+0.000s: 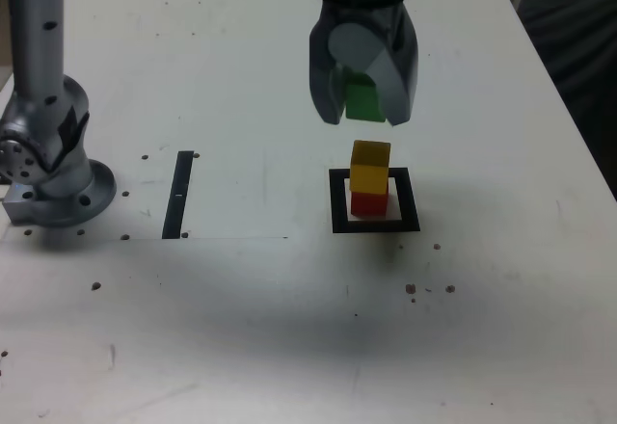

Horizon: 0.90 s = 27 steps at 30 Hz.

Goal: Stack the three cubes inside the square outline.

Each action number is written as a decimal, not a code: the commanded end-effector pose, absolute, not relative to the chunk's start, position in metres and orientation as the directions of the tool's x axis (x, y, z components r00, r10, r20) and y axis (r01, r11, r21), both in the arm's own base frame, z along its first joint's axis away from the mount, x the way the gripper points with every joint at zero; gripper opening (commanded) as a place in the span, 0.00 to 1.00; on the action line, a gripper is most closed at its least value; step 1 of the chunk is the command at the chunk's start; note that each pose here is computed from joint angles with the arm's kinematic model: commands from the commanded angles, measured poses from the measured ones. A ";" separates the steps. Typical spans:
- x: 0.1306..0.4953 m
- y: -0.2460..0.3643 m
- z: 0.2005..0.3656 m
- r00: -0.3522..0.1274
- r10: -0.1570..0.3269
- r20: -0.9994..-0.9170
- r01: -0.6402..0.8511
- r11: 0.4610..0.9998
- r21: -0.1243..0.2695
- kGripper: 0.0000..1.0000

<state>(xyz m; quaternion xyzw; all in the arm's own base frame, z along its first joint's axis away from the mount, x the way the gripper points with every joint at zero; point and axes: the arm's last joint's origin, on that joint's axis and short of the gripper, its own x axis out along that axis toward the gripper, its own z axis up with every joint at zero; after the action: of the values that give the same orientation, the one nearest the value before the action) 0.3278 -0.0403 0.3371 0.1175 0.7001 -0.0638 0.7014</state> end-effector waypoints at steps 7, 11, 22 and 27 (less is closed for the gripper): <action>0.333 -0.047 0.326 0.005 0.065 -0.998 0.259 0.964 0.064 0.30; 0.337 -0.050 0.318 -0.004 0.056 -0.998 0.262 0.963 0.053 0.30; 0.340 -0.051 0.305 -0.024 0.046 -0.999 0.263 0.964 0.038 0.30; 0.340 -0.051 0.301 -0.025 0.040 -0.999 0.264 0.964 0.032 0.37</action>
<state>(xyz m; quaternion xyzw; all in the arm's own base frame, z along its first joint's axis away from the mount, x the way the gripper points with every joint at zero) 0.3394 -0.0505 0.3030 0.1071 0.7109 -0.0801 0.6904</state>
